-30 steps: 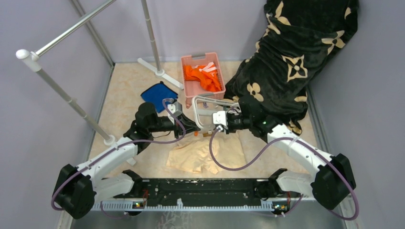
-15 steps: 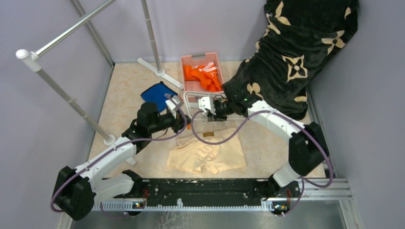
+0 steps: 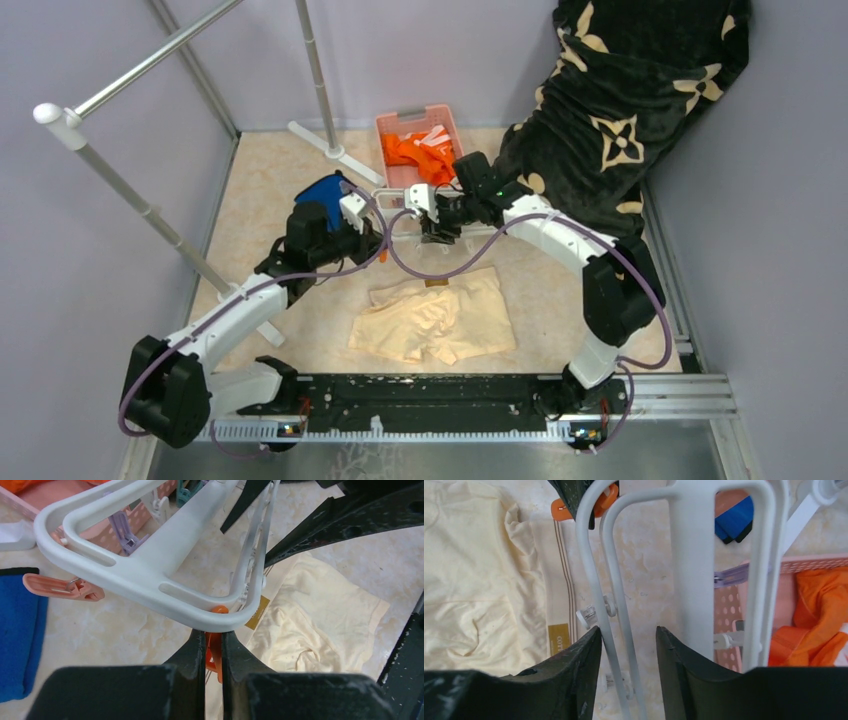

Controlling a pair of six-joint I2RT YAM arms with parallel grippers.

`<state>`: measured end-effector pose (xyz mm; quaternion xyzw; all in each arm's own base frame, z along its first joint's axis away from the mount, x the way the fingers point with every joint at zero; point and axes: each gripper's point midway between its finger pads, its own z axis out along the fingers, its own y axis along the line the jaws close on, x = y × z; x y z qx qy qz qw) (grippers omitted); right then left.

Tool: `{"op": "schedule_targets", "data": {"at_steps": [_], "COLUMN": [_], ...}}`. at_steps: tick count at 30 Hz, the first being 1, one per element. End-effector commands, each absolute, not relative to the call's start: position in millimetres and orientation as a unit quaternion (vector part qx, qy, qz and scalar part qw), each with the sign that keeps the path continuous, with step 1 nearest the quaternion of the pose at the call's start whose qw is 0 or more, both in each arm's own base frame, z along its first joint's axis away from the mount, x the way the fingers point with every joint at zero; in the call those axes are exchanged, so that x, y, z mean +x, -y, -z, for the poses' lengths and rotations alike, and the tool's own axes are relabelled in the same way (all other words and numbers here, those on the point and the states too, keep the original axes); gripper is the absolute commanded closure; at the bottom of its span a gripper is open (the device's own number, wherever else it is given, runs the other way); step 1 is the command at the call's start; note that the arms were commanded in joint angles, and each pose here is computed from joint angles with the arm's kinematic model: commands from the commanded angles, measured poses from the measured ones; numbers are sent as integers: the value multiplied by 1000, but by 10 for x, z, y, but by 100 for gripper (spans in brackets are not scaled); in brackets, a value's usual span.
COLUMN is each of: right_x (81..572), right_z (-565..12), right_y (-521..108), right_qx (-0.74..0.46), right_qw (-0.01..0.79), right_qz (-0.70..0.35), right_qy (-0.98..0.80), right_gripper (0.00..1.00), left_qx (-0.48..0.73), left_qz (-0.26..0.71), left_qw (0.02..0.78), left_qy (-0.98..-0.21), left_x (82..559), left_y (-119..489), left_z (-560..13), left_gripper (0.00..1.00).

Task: Clip the underwear to the hanger
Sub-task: Open the clamp at the hanger.

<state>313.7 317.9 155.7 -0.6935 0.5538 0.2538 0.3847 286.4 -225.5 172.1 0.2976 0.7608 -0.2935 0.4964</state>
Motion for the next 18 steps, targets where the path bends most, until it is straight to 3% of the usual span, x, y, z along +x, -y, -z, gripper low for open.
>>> {"op": "schedule_targets", "data": {"at_steps": [1,7,18], "right_x": [3178,3014,2172], "right_z": [-2324,-2537,-2254], "right_y": [-3330,-3210,-3035], "right_qx": [-673,-649,-610], "right_qw": [498,529,525], "right_qz": [-260,-269,-372], "right_qy": [-481,-476,-463], "right_gripper": [52,41,43], "left_qx": [275,262,222], "left_qz": [321,318,285], "left_qw": [480,476,488], "left_qy": [-768,-777,-795], "left_x": [2893,3024,3388], "left_y": [2238,2159,1869], "left_z": [-1669,-1591,-1517], "left_gripper": [100,100,100]}}
